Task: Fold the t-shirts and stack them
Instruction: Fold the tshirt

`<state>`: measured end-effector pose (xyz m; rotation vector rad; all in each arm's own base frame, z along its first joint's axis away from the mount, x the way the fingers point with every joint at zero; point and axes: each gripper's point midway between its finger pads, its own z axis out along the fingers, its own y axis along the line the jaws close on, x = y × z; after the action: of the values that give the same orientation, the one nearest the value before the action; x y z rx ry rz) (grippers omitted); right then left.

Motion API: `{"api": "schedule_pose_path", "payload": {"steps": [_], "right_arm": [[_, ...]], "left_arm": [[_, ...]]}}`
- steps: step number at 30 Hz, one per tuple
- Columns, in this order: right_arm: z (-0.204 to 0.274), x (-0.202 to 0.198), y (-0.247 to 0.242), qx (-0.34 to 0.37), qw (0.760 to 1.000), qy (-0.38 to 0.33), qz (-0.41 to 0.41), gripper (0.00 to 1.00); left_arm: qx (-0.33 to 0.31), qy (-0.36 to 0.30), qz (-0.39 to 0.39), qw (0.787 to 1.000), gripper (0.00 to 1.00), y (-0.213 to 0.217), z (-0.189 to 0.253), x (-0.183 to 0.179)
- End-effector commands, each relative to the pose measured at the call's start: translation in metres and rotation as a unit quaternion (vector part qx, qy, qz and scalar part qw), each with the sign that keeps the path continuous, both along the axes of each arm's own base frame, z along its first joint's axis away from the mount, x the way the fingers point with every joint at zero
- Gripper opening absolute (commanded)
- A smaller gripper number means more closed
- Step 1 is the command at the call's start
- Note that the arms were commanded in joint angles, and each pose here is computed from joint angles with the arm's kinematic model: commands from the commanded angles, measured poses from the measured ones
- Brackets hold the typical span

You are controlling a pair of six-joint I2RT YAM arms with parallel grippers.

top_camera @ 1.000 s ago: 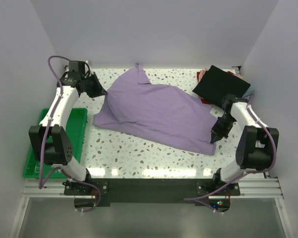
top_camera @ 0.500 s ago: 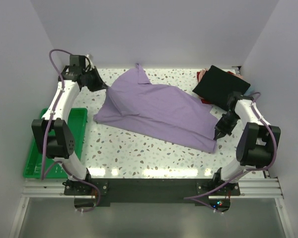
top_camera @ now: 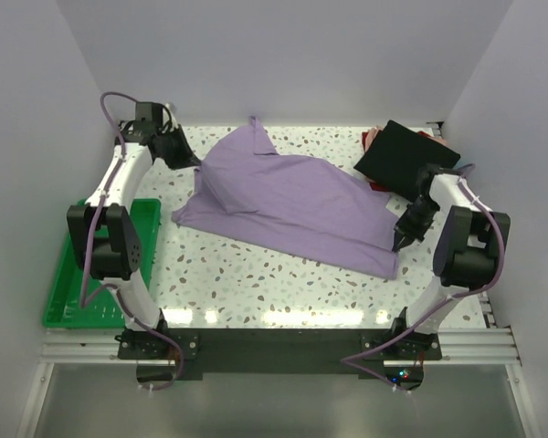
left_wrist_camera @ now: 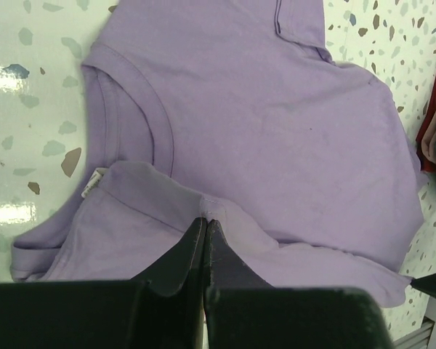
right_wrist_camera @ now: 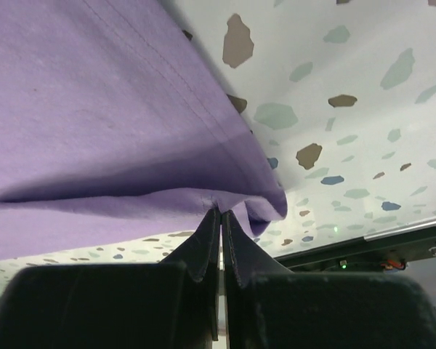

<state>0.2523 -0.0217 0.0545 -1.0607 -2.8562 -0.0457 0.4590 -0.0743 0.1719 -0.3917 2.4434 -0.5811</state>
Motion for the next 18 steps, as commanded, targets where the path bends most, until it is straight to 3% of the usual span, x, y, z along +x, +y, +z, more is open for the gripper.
{"api": "schedule_pose_path", "payload": {"steps": [1, 16, 18], "right_arm": [[0.001, 0.018, -0.006, -0.004, 1.000, -0.023, 0.006, 0.00], [-0.010, 0.032, -0.013, -0.016, 1.000, -0.021, 0.003, 0.00], [-0.007, 0.035, -0.013, -0.016, 1.000, -0.027, 0.001, 0.00]], "left_arm": [[0.002, -0.053, -0.012, 0.999, 0.00, 0.001, 0.022, 0.025], [-0.011, -0.048, -0.027, 0.998, 0.00, -0.005, 0.003, 0.048], [-0.016, -0.050, -0.034, 0.998, 0.26, -0.007, -0.002, 0.053]]}}
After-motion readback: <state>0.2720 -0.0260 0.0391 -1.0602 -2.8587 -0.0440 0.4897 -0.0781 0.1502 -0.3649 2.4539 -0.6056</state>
